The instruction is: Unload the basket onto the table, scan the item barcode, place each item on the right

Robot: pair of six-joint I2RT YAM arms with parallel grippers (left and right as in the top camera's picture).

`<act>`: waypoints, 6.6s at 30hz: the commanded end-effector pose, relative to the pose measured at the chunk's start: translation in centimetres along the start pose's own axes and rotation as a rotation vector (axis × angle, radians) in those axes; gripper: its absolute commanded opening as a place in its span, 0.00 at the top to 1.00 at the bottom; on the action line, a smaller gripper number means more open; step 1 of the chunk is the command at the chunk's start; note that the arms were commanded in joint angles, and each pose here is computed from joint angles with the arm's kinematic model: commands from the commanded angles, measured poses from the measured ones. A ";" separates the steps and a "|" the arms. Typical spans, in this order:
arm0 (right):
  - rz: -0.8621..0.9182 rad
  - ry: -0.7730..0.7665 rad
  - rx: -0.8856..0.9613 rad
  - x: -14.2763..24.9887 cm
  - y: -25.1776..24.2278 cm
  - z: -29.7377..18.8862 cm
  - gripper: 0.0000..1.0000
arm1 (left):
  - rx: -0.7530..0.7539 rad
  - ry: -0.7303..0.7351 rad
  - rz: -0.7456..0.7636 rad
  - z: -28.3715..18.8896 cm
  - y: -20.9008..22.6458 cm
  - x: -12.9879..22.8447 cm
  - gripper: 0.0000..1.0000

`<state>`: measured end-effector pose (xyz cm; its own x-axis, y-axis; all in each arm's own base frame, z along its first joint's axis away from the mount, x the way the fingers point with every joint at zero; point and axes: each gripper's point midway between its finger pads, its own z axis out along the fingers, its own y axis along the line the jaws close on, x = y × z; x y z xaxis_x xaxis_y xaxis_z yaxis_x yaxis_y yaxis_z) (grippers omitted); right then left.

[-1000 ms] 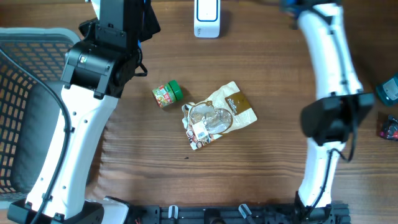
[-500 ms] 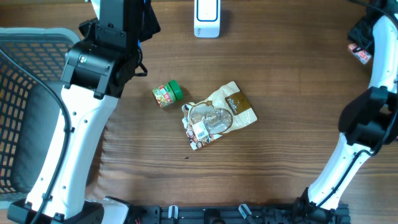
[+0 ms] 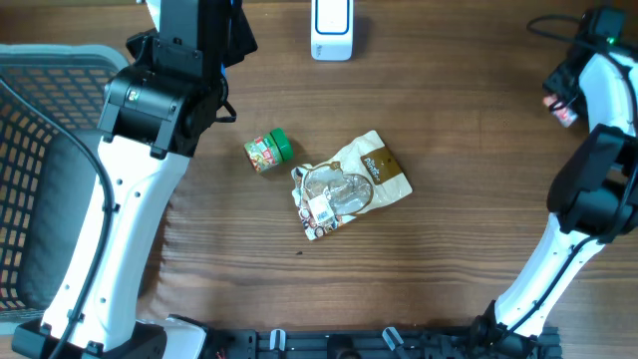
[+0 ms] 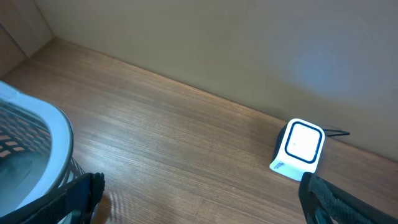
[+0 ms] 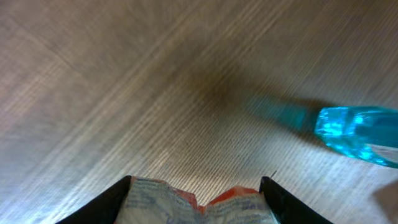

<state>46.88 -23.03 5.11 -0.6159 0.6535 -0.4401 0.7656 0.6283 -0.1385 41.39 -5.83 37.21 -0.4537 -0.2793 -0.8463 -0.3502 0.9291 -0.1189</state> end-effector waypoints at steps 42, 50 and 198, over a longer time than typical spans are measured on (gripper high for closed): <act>-0.523 0.112 -0.528 14.8 17.5 -23.3 0.00 | -0.007 -0.032 -0.027 -0.9 0.6 -1.0 0.00; -0.662 0.301 -0.706 19.5 18.1 -25.2 0.00 | -0.007 -0.032 -0.027 -0.9 0.6 -1.0 0.00; 0.168 0.342 -1.135 35.0 13.7 -16.1 0.95 | 0.527 1.157 -0.435 1.5 -4.9 40.7 0.00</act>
<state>33.01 14.96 1.65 -0.6536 0.7521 -0.0844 0.3745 0.4183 0.8275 26.32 -21.63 3.99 -0.9382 -0.3086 0.1564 -0.3291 0.6565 -0.6787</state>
